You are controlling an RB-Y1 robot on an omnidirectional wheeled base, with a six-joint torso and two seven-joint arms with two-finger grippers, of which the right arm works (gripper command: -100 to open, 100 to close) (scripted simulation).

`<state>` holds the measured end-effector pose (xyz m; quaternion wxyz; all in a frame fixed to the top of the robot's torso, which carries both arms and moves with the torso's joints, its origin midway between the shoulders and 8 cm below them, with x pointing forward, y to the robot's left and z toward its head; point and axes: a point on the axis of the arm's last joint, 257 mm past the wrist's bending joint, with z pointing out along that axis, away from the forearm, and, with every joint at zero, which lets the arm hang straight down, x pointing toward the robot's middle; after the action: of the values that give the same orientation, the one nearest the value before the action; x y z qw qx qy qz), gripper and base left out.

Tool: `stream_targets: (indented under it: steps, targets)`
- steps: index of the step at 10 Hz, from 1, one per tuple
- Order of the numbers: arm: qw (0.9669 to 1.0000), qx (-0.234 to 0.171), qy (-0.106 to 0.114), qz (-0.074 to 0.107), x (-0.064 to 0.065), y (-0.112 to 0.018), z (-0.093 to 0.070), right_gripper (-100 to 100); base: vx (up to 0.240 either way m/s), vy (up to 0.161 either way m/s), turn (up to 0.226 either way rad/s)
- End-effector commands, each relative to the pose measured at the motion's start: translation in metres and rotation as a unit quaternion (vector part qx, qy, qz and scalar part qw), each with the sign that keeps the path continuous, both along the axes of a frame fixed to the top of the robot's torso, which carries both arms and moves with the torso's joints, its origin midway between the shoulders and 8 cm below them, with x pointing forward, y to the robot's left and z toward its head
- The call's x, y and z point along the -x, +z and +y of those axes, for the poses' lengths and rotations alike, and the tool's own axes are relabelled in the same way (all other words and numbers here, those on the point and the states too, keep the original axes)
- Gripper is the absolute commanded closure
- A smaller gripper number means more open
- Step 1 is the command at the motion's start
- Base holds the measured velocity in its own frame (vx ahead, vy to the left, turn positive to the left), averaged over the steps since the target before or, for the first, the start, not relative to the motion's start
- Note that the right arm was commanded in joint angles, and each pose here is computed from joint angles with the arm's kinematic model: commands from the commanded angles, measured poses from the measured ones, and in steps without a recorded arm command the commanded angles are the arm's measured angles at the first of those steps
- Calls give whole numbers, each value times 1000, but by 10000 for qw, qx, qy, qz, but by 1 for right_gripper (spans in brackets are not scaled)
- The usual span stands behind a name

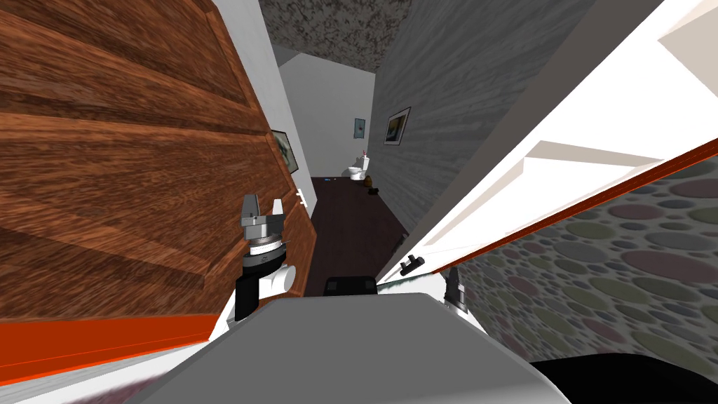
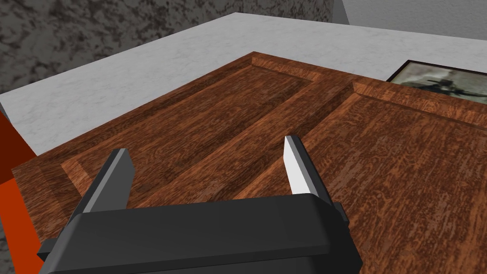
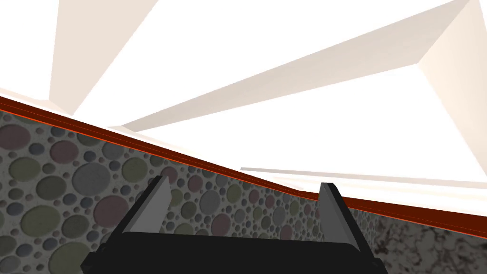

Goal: Push the door open

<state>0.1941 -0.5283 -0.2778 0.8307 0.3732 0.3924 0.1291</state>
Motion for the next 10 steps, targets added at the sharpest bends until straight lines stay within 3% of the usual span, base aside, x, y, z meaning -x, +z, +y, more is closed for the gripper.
stream_targets:
  steps: [1,2,4,5,7,8,10]
  targets:
    - [9992,-227,-168,-281,9,4,-14,-100,27,8,8]
    - [9990,-253,-212,-312,11,5,-16,-100,20,2,0]
    - [9950,-539,-442,-709,26,10,-34,-100,17,0,7]
    - [9945,-563,-485,-740,28,11,-36,-100,15,2,5]
    - [9873,-827,-704,-1155,45,15,-53,-100,18,4,6]
    - [9864,-851,-748,-1189,47,15,-55,-100,18,1,3]
    - [9759,-1094,-962,-1623,66,19,-70,-100,18,4,7]
